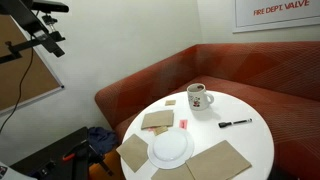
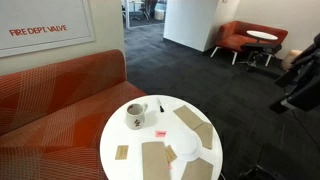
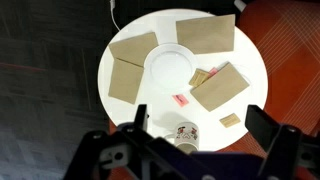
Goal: Pick up the marker and put it in the cup
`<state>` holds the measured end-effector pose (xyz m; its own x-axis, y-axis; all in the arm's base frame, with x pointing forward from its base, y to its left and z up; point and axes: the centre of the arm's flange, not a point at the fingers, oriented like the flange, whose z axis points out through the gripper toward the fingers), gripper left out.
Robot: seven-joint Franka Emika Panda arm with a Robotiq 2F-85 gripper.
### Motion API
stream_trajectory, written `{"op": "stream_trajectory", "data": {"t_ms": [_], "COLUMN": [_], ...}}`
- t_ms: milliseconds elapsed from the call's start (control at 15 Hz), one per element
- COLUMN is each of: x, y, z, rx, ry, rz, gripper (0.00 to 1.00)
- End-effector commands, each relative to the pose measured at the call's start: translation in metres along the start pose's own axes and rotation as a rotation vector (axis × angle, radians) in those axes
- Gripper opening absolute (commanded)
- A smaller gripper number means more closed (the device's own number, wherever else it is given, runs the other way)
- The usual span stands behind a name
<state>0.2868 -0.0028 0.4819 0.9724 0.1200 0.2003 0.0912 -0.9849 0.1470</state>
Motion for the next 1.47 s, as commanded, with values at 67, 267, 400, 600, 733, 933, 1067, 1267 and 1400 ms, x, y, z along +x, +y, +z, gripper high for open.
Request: {"op": "stream_trajectory", "data": {"t_ms": [67, 267, 400, 600, 733, 933, 1067, 1267, 1400], "x": [0.000, 0.000, 0.000, 0.013, 0.027, 0.028, 0.038, 0.061, 0.078], "y": [0.000, 0.000, 0.000, 0.003, 0.008, 0.032, 0.049, 0.083, 0.103], "z": [0.000, 0.000, 0.000, 0.002, 0.002, -0.007, -0.006, -0.004, 0.002], "rx": [0.000, 0.000, 0.000, 0.007, 0.014, 0.025, 0.035, 0.036, 0.032], "ry": [0.000, 0.000, 0.000, 0.006, 0.010, 0.036, 0.038, 0.061, 0.076], "rz": [0.000, 0.000, 0.000, 0.020, 0.057, 0.112, 0.157, 0.249, 0.295], "gripper": [1.00, 1.00, 1.00, 1.00, 1.00, 1.00, 1.00, 1.00, 1.00]}}
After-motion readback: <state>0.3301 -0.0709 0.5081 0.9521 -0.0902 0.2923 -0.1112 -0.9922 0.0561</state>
